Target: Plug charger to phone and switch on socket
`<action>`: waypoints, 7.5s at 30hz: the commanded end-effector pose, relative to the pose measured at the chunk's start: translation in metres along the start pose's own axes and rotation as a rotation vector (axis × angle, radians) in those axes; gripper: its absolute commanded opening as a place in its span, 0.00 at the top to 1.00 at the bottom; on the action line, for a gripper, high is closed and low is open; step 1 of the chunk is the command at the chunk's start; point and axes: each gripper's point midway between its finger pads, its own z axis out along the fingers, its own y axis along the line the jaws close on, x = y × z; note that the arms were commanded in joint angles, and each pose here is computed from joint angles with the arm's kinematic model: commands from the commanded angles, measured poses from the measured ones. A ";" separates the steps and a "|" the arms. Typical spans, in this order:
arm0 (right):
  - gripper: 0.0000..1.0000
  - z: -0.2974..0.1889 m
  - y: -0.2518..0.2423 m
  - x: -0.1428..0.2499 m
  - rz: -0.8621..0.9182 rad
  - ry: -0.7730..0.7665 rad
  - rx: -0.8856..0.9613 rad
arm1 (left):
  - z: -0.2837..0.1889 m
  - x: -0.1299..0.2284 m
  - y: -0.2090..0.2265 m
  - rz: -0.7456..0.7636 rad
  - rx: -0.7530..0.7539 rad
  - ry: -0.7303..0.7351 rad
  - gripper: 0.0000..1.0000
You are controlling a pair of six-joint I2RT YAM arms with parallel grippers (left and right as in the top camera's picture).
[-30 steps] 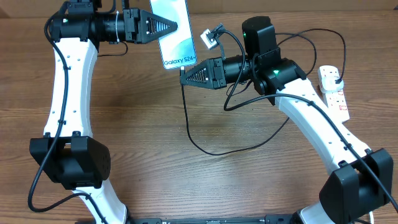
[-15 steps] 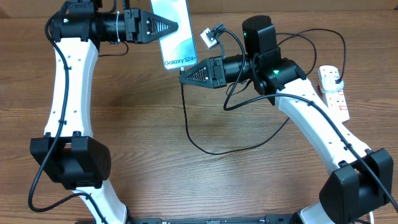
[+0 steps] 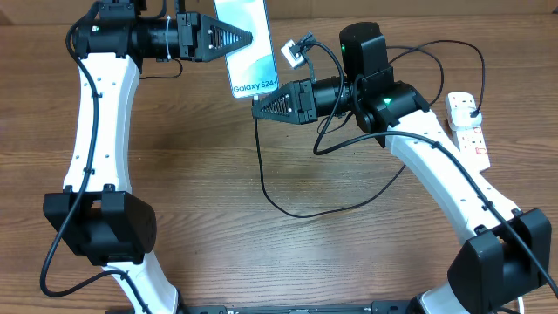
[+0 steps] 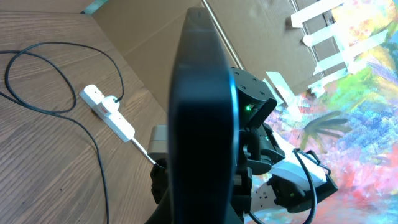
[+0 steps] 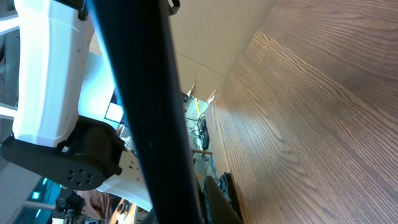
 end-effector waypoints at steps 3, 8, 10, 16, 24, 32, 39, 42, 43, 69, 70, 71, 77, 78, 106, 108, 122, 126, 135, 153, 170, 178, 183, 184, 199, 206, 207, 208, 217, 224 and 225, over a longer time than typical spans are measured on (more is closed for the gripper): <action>0.91 -0.005 0.015 -0.007 -0.043 -0.016 -0.008 | 0.003 0.001 -0.015 0.053 0.054 0.013 0.96; 0.91 -0.008 0.013 -0.009 -0.034 -0.024 -0.004 | 0.003 0.001 -0.015 0.056 0.054 0.013 0.96; 0.91 -0.011 0.012 -0.011 -0.023 -0.033 -0.002 | 0.003 0.001 -0.015 0.059 0.054 0.012 0.96; 0.91 -0.011 0.012 -0.012 -0.024 -0.034 -0.001 | 0.008 0.002 -0.017 0.067 0.061 0.021 0.96; 0.91 -0.012 0.012 -0.012 -0.025 -0.035 -0.001 | 0.010 0.004 -0.017 0.067 0.064 0.026 0.96; 0.95 -0.012 0.004 -0.006 0.044 -0.026 0.028 | 0.004 -0.002 0.005 0.032 -0.068 -0.001 0.96; 0.96 -0.010 -0.061 0.034 0.236 0.004 0.392 | -0.055 0.000 0.104 -0.230 -0.680 -0.127 0.96; 0.96 -0.013 -0.084 0.059 0.300 0.047 0.553 | -0.077 0.013 0.126 -0.298 -0.861 -0.130 0.96; 0.96 -0.015 -0.096 0.071 0.324 0.070 0.632 | -0.083 0.017 0.131 -0.313 -0.906 -0.126 0.96; 0.27 0.019 -0.232 0.201 0.669 0.297 1.014 | -0.108 0.037 0.145 -0.375 -1.085 -0.097 0.96; 0.27 0.019 -0.231 0.199 0.665 0.294 1.020 | -0.108 0.037 0.145 -0.375 -1.085 -0.097 0.96; 0.27 0.016 -0.232 0.197 0.660 0.291 1.039 | -0.108 0.037 0.145 -0.375 -1.085 -0.097 0.96; 0.21 -0.027 -0.233 0.189 0.614 0.302 1.304 | -0.107 0.037 0.145 -0.374 -1.084 -0.096 0.96; 0.16 -0.033 -0.231 0.189 0.609 0.309 1.335 | -0.107 0.037 0.145 -0.374 -1.084 -0.096 0.96; 0.57 0.010 -0.235 0.225 0.604 0.347 1.352 | -0.107 0.041 0.144 -0.391 -1.085 -0.085 0.96; 0.64 0.010 -0.234 0.226 0.625 0.340 1.357 | -0.107 0.041 0.144 -0.391 -1.085 -0.085 0.96; 0.91 0.013 -0.233 0.227 0.628 0.346 1.342 | -0.107 0.041 0.144 -0.391 -1.085 -0.085 0.96; 0.96 0.016 -0.231 0.222 0.638 0.342 1.311 | -0.103 0.040 0.142 -0.380 -1.059 -0.079 0.96; 0.96 0.015 -0.184 0.150 0.504 0.310 1.057 | -0.042 0.018 0.078 -0.132 -0.505 -0.022 0.96; 0.96 -0.009 0.003 0.045 0.071 0.099 0.313 | -0.015 0.011 -0.010 0.068 0.027 -0.028 0.96; 0.96 -0.003 0.016 0.031 0.027 0.064 0.241 | -0.008 0.013 -0.012 0.059 0.037 -0.014 0.96; 0.96 -0.003 0.015 0.032 0.044 0.063 0.243 | -0.002 0.016 -0.013 0.052 0.046 -0.001 0.96; 0.96 -0.003 0.015 0.032 0.045 0.064 0.243 | 0.000 0.016 -0.014 0.031 0.048 0.003 0.96; 0.96 -0.003 0.015 0.032 0.046 0.064 0.243 | 0.000 0.016 -0.014 0.030 0.048 0.003 0.96; 0.96 0.006 0.012 0.037 0.038 0.076 0.288 | 0.000 0.016 -0.014 0.016 0.048 0.003 0.96; 0.96 0.003 0.009 0.033 0.027 0.059 0.299 | 0.000 0.016 -0.014 0.016 0.048 0.003 0.96; 0.96 0.004 0.009 0.032 0.024 0.058 0.298 | 0.000 0.016 -0.014 0.016 0.048 0.003 0.96; 0.96 0.004 0.009 0.031 0.021 0.056 0.298 | 0.000 0.016 -0.014 0.016 0.048 0.003 0.96; 0.96 0.001 0.004 0.026 0.035 0.032 0.328 | 0.000 0.016 -0.014 0.017 0.048 0.003 0.96; 0.96 -0.002 0.002 0.024 0.039 0.023 0.332 | 0.000 0.016 -0.014 0.019 0.048 0.003 0.96; 0.96 -0.002 0.003 0.024 0.038 0.025 0.327 | 0.000 0.016 -0.014 0.021 0.048 0.003 0.96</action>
